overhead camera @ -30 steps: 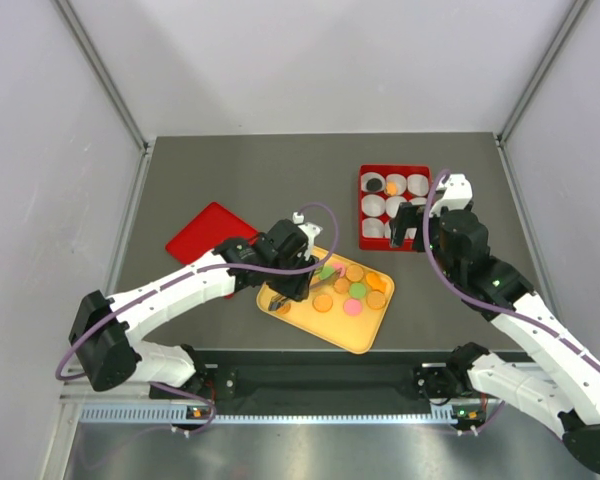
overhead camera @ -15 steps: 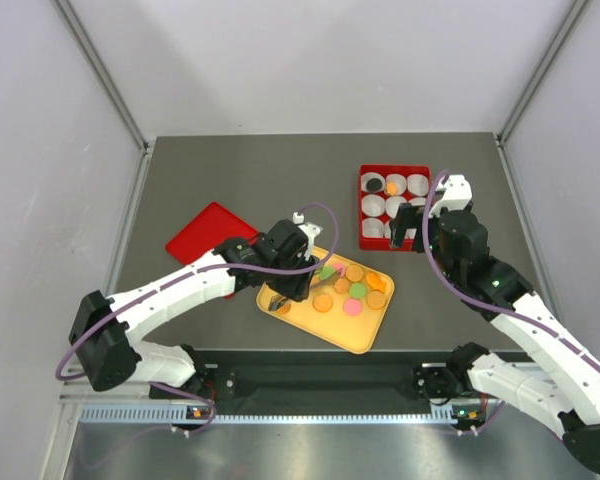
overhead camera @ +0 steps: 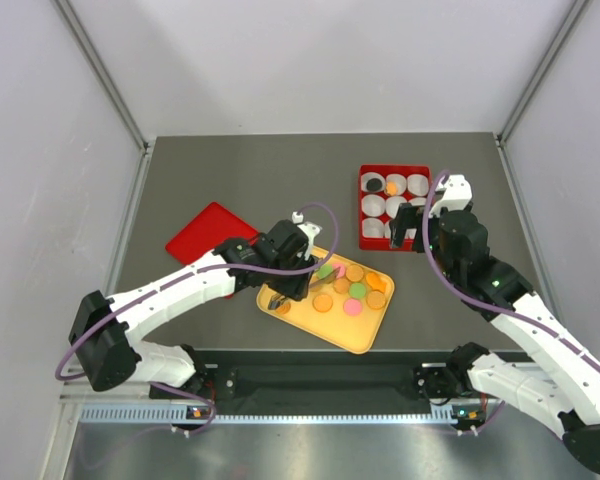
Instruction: Pack the cookies
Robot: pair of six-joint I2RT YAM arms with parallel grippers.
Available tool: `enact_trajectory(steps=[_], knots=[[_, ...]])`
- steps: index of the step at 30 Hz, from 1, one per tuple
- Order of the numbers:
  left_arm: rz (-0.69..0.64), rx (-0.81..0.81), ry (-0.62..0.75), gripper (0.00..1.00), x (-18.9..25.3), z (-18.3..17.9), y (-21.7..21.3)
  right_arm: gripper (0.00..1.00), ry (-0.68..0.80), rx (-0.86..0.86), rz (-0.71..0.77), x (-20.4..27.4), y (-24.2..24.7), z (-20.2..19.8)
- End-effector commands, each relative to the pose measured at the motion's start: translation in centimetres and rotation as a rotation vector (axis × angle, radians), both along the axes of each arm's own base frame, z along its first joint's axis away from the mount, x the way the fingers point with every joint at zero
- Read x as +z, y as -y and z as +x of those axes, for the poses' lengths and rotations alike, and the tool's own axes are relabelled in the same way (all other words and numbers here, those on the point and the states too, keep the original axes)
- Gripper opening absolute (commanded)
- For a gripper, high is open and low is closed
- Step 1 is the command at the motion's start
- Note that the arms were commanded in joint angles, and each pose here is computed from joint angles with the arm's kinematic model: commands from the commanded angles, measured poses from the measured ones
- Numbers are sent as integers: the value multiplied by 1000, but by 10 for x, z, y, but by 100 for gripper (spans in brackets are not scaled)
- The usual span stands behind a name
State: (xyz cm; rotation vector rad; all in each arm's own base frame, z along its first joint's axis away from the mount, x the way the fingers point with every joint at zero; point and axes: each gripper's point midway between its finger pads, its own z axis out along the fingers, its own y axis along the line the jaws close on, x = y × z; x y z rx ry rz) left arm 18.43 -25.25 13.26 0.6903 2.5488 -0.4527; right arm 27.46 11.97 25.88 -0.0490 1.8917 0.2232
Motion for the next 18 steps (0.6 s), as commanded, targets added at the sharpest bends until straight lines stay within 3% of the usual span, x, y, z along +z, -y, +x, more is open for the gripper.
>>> enact_trajectory(steps=[1, 18], knots=[[-26, 5, 44, 51, 13, 4, 2, 100, 46, 17, 43, 15, -5, 0], [-32, 2, 54, 53, 16, 5, 2, 100, 44, 16, 39, 12, -4, -1]])
